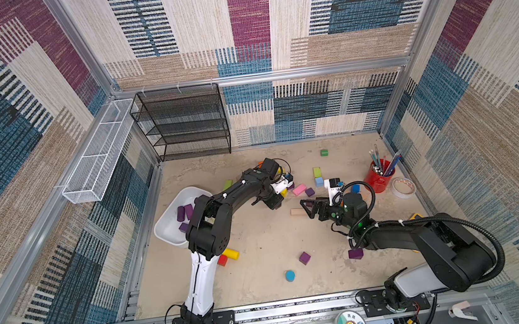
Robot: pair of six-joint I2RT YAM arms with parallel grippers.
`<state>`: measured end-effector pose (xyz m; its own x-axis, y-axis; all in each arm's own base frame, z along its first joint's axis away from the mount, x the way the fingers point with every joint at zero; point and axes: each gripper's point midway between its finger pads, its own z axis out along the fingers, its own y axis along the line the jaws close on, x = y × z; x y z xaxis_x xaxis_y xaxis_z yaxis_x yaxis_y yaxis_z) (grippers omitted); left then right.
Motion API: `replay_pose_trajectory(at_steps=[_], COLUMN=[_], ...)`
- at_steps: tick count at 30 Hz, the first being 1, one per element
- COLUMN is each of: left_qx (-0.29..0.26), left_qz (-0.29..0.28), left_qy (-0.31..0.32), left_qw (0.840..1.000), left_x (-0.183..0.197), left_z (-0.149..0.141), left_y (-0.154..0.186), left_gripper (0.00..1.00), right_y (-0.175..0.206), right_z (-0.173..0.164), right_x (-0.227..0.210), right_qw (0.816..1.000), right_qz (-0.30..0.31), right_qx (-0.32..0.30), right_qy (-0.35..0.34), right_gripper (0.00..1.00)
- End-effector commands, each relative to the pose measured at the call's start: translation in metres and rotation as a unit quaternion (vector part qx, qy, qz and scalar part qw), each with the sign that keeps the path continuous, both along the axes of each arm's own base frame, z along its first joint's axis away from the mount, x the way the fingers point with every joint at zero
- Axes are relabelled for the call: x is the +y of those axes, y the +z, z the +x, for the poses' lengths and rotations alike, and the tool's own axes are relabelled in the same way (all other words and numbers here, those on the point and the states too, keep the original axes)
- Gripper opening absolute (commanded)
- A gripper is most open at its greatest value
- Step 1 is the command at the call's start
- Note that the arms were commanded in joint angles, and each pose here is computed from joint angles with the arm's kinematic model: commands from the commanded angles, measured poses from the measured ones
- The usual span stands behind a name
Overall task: Pick purple bricks into the storage bin
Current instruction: Pick up the building block from the center of the board.
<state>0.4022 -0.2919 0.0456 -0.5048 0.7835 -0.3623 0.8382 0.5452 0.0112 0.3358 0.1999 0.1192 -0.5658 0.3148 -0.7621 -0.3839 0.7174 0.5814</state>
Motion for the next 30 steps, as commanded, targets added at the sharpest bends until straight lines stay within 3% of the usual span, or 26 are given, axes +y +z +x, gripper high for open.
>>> replay_pose_trajectory(at_steps=[1,12,30], left_qx=[0.003,-0.023,-0.014], left_qz=[0.014,0.046,0.034], left_qy=[0.034,0.123,0.271], left_qw=[0.999,0.991,0.962], left_x=[0.009,0.037,0.093], left_z=[0.000,0.008,0.000], left_y=[0.002,0.016,0.048], left_gripper=[0.31,0.34,0.34], right_y=[0.008,0.011,0.017], right_z=[0.002,0.001,-0.002], right_x=[-0.001,-0.001,-0.007], right_qw=[1.000,1.000,0.999], right_qz=[0.006,0.007,-0.001], right_qx=[-0.015,-0.019,-0.035], right_qy=[-0.004,-0.005,-0.014], right_gripper=[0.99,1.00,1.00])
